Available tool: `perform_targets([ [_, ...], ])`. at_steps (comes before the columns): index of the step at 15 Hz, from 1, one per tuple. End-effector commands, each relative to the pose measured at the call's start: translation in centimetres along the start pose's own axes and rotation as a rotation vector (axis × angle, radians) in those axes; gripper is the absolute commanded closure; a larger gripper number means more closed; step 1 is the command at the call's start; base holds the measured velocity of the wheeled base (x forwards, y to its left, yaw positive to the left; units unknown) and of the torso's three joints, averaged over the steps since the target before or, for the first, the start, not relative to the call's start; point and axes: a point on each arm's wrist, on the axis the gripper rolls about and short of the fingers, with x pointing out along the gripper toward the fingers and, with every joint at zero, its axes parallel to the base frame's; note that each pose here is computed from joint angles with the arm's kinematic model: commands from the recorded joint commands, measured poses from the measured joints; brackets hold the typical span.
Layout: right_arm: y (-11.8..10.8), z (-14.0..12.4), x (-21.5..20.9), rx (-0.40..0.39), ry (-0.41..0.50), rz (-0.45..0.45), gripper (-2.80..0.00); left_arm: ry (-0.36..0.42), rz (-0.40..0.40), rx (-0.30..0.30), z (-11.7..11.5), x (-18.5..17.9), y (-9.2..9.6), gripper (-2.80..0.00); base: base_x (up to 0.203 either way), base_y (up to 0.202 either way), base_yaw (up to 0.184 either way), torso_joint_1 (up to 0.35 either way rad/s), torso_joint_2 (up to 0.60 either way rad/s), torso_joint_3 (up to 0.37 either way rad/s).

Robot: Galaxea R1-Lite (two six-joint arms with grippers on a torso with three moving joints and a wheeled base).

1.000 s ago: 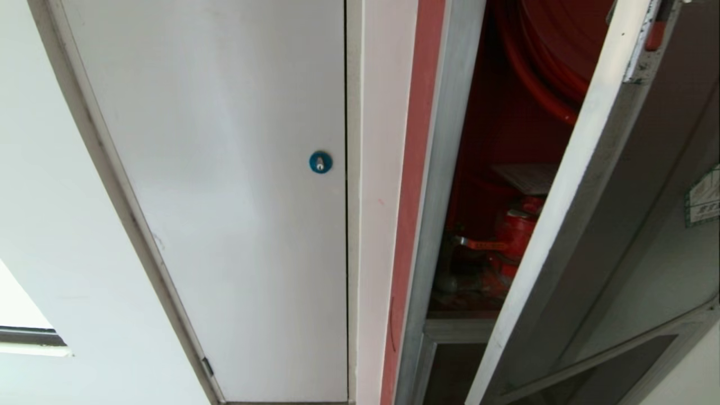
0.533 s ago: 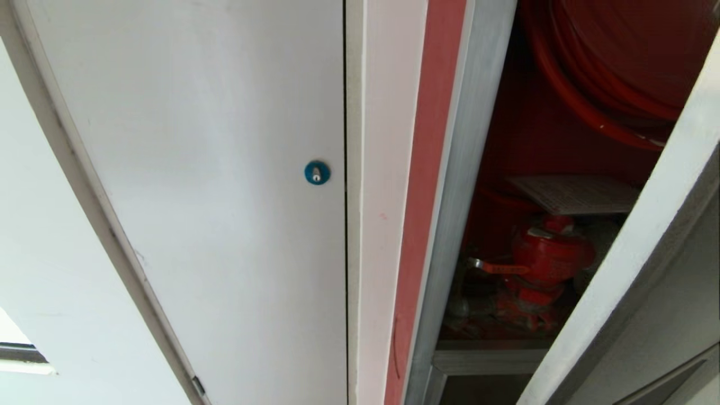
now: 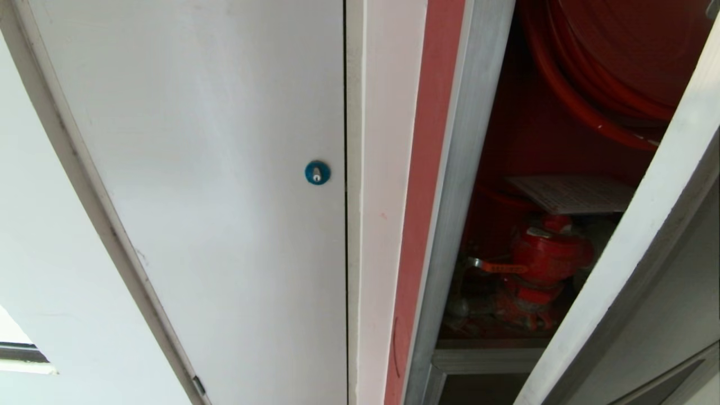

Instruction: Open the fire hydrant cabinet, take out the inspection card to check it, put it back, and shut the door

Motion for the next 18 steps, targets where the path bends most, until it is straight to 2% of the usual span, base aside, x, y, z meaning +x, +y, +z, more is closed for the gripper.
perform_targets([
  [1,0.0,-0.1,0.0,0.001,0.004,0.000,0.00,0.011,-0.001,0.000,-0.3,0.1,0.0,0.00,0.000,0.000,0.000,0.000,0.00,0.000],
  [16,0.0,0.0,0.0,-0.001,0.006,0.000,0.00,0.012,-0.001,0.000,-0.3,0.1,0.0,0.00,0.000,0.000,0.000,0.000,0.00,0.000],
  [18,0.0,1.3,-0.4,0.002,-0.029,0.002,0.00,0.011,-0.001,0.000,-0.3,0.1,0.0,0.00,0.000,0.000,0.000,0.000,0.00,0.000],
])
